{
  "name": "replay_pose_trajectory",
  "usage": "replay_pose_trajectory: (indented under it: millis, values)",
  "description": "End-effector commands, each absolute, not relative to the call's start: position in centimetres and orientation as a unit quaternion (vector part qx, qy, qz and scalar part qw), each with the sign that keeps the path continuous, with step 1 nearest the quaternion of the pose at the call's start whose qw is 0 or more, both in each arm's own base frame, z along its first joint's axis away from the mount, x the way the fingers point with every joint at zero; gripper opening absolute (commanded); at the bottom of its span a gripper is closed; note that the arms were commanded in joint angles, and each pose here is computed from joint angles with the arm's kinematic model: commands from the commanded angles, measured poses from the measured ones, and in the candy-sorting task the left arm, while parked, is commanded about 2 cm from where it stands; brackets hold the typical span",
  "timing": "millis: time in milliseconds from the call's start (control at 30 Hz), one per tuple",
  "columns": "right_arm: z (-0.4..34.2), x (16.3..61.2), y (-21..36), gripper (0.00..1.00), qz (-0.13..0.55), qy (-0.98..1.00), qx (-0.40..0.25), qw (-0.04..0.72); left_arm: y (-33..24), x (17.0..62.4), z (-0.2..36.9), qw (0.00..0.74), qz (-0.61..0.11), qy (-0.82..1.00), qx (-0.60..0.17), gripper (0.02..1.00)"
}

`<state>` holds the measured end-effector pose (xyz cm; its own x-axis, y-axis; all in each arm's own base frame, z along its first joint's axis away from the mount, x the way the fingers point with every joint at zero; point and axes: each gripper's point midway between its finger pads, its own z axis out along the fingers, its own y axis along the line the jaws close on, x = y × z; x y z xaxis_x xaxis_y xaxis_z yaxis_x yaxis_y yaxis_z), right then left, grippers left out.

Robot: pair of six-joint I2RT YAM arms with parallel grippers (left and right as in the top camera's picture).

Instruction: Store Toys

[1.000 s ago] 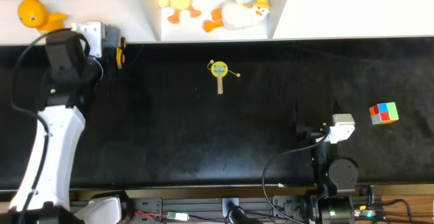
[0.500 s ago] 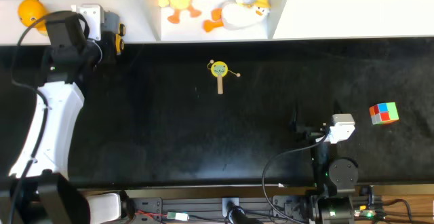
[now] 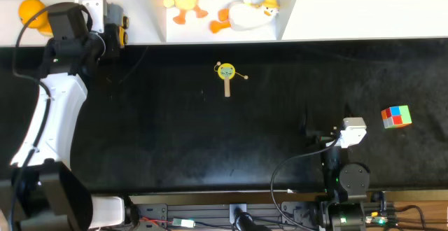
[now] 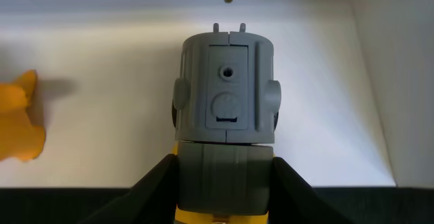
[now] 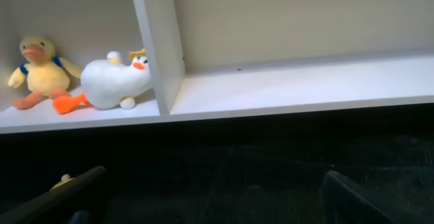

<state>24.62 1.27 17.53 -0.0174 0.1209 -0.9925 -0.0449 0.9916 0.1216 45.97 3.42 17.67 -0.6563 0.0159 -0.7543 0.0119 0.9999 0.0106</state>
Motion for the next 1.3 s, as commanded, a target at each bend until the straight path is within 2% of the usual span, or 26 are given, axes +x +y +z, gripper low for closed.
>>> replay_pose_trajectory:
  millis: [33,833,1000,1200,1233,1300]
  values:
    - [17.2,24.6,1.5,0.996,0.063,0.711,0.023,0.700,3.9,47.3,19.1,0.432,0.004,0.902,-0.001,0.299]
    - [17.2,24.6,1.5,0.996,0.063,0.711,0.023,0.700,4.3,49.1,17.7,0.432,-0.005,0.901,-0.025,0.305]
    - [17.2,24.6,1.5,0.993,0.063,0.711,0.023,0.700,4.3,49.1,17.9,0.434,-0.005,0.901,-0.025,0.417]
    - [17.2,24.6,1.5,0.996,0.063,0.711,0.023,0.700,4.3,49.1,17.9,0.434,-0.005,0.901,-0.025,0.660]
    - [17.2,24.6,1.5,0.996,0.063,0.711,0.023,0.700,4.3,49.1,17.9,0.434,-0.005,0.901,-0.025,0.733]
    - [17.2,24.6,1.5,0.993,0.063,0.711,0.023,0.700,4.2,49.1,17.8,0.433,-0.009,0.901,-0.024,0.774]
